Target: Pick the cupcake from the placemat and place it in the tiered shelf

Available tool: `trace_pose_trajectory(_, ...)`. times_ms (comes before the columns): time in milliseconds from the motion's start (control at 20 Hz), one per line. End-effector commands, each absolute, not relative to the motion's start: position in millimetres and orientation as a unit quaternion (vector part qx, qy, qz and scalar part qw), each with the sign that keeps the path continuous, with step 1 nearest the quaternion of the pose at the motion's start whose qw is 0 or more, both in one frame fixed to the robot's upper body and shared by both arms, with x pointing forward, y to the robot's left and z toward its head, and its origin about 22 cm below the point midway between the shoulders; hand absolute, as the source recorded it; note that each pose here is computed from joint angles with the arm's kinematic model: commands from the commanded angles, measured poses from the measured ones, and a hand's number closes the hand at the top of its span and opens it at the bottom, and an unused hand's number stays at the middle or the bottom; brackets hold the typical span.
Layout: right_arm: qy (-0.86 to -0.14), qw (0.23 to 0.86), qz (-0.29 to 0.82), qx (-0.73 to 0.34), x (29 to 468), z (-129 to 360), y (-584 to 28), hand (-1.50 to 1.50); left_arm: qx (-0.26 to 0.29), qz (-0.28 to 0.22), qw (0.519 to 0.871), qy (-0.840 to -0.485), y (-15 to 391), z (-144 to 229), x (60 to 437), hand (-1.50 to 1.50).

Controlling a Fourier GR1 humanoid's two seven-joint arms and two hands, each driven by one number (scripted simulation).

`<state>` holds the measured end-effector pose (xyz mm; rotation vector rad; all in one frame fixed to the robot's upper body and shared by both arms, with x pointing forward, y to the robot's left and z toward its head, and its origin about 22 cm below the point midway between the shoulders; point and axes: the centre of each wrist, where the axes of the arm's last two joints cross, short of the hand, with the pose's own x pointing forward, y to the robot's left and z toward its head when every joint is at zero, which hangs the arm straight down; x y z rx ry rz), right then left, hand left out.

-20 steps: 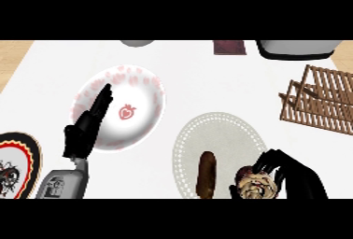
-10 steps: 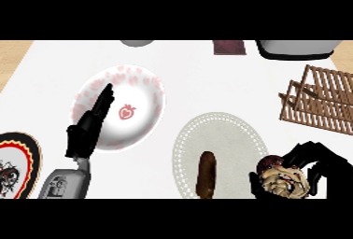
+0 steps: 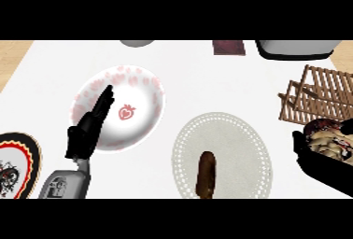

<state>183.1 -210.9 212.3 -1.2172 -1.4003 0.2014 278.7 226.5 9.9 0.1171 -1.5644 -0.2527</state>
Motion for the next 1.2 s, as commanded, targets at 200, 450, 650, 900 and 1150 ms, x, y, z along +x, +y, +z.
trace_pose_trajectory(200,-0.614,0.55,0.015,-0.567,174.3,286.6,-244.6,1.5,0.055,-0.113,0.699,-0.704,238.4,9.3,277.5,0.0)
trace_pose_trajectory(450,-0.607,0.532,-0.008,-0.59,180.7,315.1,-266.5,1.5,0.048,-0.113,0.696,-0.707,214.7,10.1,286.4,0.0)
trace_pose_trajectory(650,-0.601,0.525,-0.017,-0.602,193.9,331.0,-284.9,1.5,0.049,-0.112,0.694,-0.709,220.0,9.5,273.2,0.0)
trace_pose_trajectory(900,-0.593,0.512,0.0,-0.621,206.0,309.7,-306.2,1.5,0.047,-0.115,0.698,-0.705,212.6,36.7,275.6,0.0)
trace_pose_trajectory(1150,-0.579,0.478,0.023,-0.66,224.9,332.4,-319.8,1.5,0.047,-0.11,0.697,-0.707,210.9,28.9,275.6,0.0)
